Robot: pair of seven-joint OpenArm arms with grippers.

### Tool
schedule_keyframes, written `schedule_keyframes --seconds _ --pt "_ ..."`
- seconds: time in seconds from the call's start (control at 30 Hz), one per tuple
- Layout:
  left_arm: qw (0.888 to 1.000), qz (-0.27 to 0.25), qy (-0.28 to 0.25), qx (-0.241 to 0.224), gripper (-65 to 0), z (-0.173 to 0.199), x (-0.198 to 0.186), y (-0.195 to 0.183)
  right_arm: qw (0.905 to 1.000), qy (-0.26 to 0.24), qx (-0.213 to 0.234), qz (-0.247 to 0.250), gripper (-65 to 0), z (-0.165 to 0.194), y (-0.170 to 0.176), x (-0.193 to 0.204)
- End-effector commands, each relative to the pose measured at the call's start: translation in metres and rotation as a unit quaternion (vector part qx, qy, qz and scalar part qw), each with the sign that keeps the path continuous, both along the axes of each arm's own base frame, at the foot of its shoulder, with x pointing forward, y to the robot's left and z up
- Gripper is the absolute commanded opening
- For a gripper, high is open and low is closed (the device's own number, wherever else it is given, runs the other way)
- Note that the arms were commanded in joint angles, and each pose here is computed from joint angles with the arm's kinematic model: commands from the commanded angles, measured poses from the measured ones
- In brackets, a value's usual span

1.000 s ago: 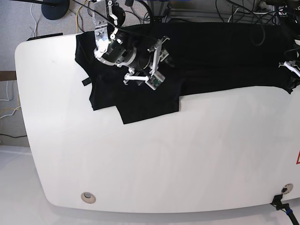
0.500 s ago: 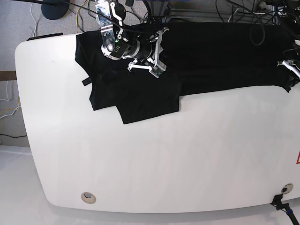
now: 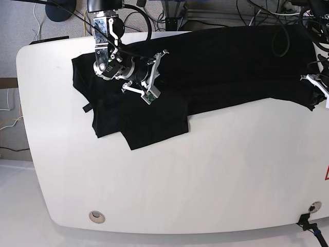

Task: Fold the T-shirt properly
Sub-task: 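Drag the folded shirt edge with both grippers to straighten it, then hold the shirt with the right gripper and move the left gripper to the sleeve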

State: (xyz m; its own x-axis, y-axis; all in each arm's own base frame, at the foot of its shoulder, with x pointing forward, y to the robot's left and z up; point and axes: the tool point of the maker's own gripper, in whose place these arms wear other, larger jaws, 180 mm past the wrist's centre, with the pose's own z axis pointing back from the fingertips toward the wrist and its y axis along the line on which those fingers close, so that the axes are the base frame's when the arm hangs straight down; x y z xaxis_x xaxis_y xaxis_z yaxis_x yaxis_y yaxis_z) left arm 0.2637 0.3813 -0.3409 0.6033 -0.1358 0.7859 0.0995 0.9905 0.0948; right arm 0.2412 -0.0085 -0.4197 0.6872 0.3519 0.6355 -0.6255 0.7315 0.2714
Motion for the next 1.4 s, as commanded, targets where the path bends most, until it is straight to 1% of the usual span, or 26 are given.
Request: schedule_keyframes --seconds 0.0,0.1,0.17,0.3,0.4,0.53,0.57,0.6,0.63,0.67,0.83,0.93,1.03,1.07,1.17,1.23,1.27,1.33,1.37 --pt "0.999 0.0 -0.027 0.022 -65.0 0.022 0.016 0.009 0.9997 0.007 -0.017 -0.013 -65.0 -0.007 -0.013 0.006" --pt "0.999 -0.014 -0.015 0.033 -65.0 0.019 0.028 0.001 0.9994 0.017 -0.019 -0.025 -65.0 -0.013 -0.019 0.011" --pt "0.999 -0.014 -0.014 0.034 -65.0 0.022 0.032 0.001 0.9995 0.015 -0.017 -0.023 -65.0 -0.012 -0.018 0.011" --pt "0.999 -0.021 -0.031 0.039 -65.0 0.035 0.038 -0.002 0.9996 -0.007 -0.014 -0.022 -65.0 0.002 -0.016 0.017" --pt "0.997 -0.034 -0.05 0.051 -65.0 0.05 0.044 -0.01 0.9996 -0.009 -0.014 -0.022 -65.0 0.002 -0.016 0.018" --pt "0.997 -0.033 -0.052 0.053 -65.0 0.052 0.045 -0.008 0.9996 -0.01 -0.014 -0.022 -65.0 0.003 -0.016 0.018" --pt "0.997 -0.031 -0.054 0.054 -62.7 0.054 0.044 -0.007 0.9996 -0.01 -0.015 -0.022 -65.0 0.003 -0.016 0.018" --pt "0.996 -0.025 -0.058 0.055 -57.5 0.056 0.044 -0.003 0.9996 -0.01 -0.015 -0.021 -65.0 0.003 -0.016 0.018" --pt "0.996 -0.022 -0.059 0.056 -54.5 0.058 0.043 0.0 0.9996 -0.01 -0.015 -0.021 -65.0 0.003 -0.016 0.018" --pt "0.996 -0.02 -0.059 0.057 -53.4 0.058 0.042 0.001 0.9996 -0.01 -0.016 -0.021 -65.0 0.002 -0.017 0.018" --pt "0.996 -0.018 -0.06 0.059 -53.0 0.059 0.04 0.004 0.9996 -0.01 -0.016 -0.021 -65.0 0.002 -0.017 0.018" --pt "0.995 0.006 -0.079 0.067 -53.0 0.076 0.036 0.02 0.9996 -0.009 -0.016 -0.021 -65.0 0.002 -0.017 0.018" --pt "0.99 -0.011 -0.114 0.088 -53.0 0.104 0.042 0.009 0.9996 -0.01 -0.015 -0.022 -65.0 0.003 -0.016 0.019" --pt "0.989 -0.019 -0.115 0.09 -53.3 0.107 0.04 0.003 0.9996 -0.01 -0.015 -0.022 -65.0 0.003 -0.016 0.019" --pt "0.992 -0.033 -0.084 0.084 -53.6 0.102 0.02 -0.01 0.9995 -0.014 -0.015 -0.022 -65.0 0.005 -0.016 0.022" --pt "0.995 -0.037 -0.053 0.07 -54.0 0.084 0.001 -0.02 0.9995 -0.016 -0.015 -0.022 -65.0 0.006 -0.016 0.024" --pt "0.996 -0.037 -0.041 0.066 -56.4 0.074 -0.008 -0.024 0.9995 -0.016 -0.015 -0.022 -65.0 0.006 -0.016 0.024" --pt "0.998 -0.027 -0.013 0.062 -65.0 0.054 -0.024 -0.026 0.9995 -0.016 -0.015 -0.022 -65.0 0.006 -0.016 0.024" --pt "0.998 -0.02 0.002 0.061 -65.0 0.042 -0.032 -0.026 0.9995 -0.016 -0.015 -0.022 -65.0 0.006 -0.016 0.024"
